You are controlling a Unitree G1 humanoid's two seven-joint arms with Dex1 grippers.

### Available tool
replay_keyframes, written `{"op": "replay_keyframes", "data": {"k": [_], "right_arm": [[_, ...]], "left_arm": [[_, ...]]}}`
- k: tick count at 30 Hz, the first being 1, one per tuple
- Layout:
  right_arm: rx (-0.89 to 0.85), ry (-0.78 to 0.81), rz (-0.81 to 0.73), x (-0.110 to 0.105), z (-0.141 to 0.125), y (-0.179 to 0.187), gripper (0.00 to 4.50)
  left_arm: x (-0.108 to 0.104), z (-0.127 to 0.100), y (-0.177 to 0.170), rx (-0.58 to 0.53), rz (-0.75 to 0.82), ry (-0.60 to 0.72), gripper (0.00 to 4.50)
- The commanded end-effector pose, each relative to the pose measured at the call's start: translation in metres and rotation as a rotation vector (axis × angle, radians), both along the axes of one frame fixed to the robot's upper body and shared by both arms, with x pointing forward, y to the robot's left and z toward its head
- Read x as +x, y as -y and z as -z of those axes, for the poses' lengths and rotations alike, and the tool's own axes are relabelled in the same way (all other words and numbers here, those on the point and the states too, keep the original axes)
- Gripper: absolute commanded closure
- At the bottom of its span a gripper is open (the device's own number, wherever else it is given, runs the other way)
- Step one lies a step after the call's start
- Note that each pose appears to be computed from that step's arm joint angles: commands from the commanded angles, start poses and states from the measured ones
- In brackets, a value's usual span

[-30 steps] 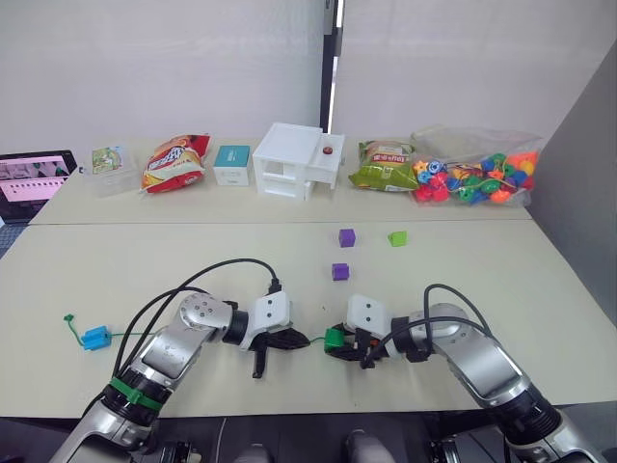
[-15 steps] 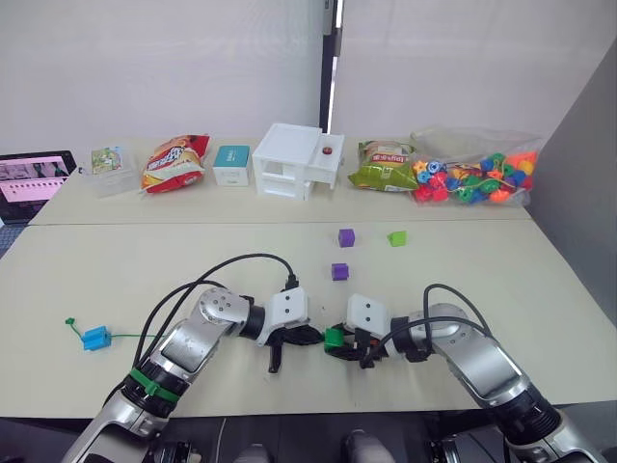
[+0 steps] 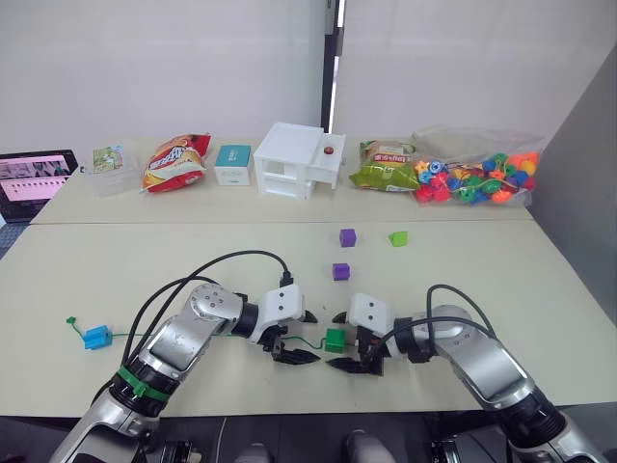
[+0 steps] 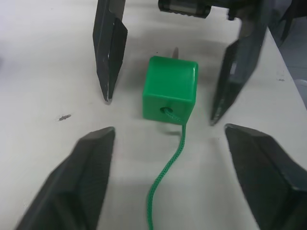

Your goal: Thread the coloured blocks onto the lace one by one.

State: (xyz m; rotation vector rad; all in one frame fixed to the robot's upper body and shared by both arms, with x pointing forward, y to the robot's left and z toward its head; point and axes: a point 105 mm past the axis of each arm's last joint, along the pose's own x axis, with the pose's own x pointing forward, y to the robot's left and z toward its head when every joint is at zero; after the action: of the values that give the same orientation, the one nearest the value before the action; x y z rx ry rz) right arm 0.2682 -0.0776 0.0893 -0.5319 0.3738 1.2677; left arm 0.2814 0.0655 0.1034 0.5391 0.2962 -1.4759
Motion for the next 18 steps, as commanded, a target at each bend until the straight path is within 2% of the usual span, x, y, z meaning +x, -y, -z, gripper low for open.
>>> {"op": "replay_keyframes", "data": {"k": [1, 5, 10, 11, 18], "right_arm": [[0.011, 0.041, 0.011, -0.003, -0.018, 0.012, 0.0], [-0.033, 0.055, 0.042, -0.005, -0.016, 0.026, 0.0], [-0.053, 0.06, 0.066, -0.003, -0.014, 0.032, 0.0], [-0.055, 0.062, 0.068, -0.002, -0.013, 0.032, 0.0], [-0.057, 0.064, 0.062, -0.002, -0.011, 0.03, 0.0]], "left_arm": [[0.003, -0.011, 0.017, -0.02, 0.043, 0.061, 0.07], [0.008, -0.003, 0.033, -0.022, 0.06, 0.086, 0.07], [0.001, 0.007, 0.041, -0.039, 0.1, 0.035, 0.07], [0.0, 0.009, 0.042, -0.039, 0.1, 0.029, 0.64], [-0.001, 0.007, 0.042, -0.05, 0.121, 0.022, 2.91]]}}
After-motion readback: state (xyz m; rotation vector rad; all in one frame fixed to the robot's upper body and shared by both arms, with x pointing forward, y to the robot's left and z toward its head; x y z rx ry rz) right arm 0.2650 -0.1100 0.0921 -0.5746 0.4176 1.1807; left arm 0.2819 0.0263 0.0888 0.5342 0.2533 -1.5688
